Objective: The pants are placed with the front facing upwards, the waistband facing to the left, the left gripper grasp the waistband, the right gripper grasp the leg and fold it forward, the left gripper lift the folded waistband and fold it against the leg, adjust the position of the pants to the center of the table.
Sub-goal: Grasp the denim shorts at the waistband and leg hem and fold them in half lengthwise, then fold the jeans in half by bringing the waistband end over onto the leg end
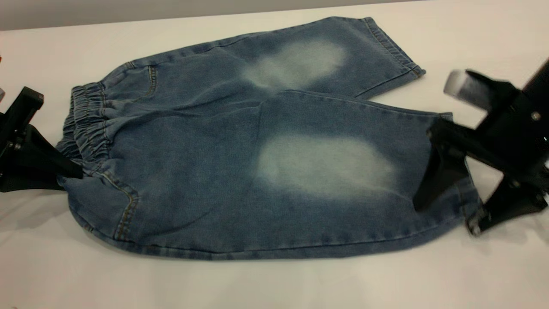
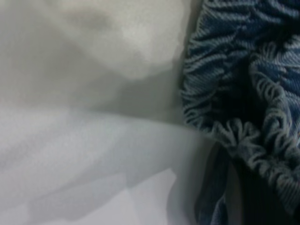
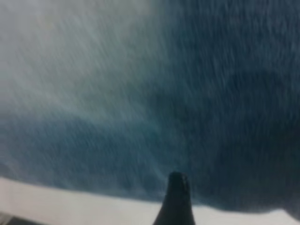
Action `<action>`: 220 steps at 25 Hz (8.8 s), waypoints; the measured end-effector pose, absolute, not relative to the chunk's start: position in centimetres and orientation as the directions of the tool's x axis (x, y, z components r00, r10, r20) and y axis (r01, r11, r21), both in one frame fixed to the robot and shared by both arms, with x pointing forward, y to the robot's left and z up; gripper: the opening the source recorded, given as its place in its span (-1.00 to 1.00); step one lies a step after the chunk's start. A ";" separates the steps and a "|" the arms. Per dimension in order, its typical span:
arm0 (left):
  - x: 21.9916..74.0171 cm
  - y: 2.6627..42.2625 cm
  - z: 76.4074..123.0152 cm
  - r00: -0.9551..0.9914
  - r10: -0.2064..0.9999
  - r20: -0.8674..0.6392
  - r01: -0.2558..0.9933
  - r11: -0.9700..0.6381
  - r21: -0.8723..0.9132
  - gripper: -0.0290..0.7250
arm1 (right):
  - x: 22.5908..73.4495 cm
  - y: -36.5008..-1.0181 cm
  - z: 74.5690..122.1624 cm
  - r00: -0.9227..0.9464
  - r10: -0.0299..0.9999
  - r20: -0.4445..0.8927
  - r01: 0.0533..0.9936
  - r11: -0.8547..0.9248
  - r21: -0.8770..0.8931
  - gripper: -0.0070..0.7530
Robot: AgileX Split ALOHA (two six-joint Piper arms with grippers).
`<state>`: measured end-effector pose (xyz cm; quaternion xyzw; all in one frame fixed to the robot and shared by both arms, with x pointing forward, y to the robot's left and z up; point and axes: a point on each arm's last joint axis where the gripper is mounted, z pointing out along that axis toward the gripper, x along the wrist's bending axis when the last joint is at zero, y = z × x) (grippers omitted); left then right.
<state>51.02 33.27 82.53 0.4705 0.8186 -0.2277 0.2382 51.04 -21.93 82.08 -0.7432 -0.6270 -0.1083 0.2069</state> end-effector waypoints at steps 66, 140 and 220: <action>45.6 32.7 97.8 -0.421 0.663 -0.619 0.685 0.679 0.262 -0.60 | 58.2 -20.5 99.1 -0.157 0.841 0.517 0.958 0.002 0.288 -0.94; 49.9 42.3 88.4 -0.519 0.635 -0.571 0.679 0.713 0.175 0.56 | 67.4 -13.8 94.0 -0.381 0.675 0.632 0.917 0.185 0.354 -0.02; 51.7 37.8 98.3 -0.281 0.780 -0.559 0.837 0.484 0.254 -0.65 | 59.9 3.9 84.9 -0.502 0.566 0.654 0.865 0.302 0.402 -0.01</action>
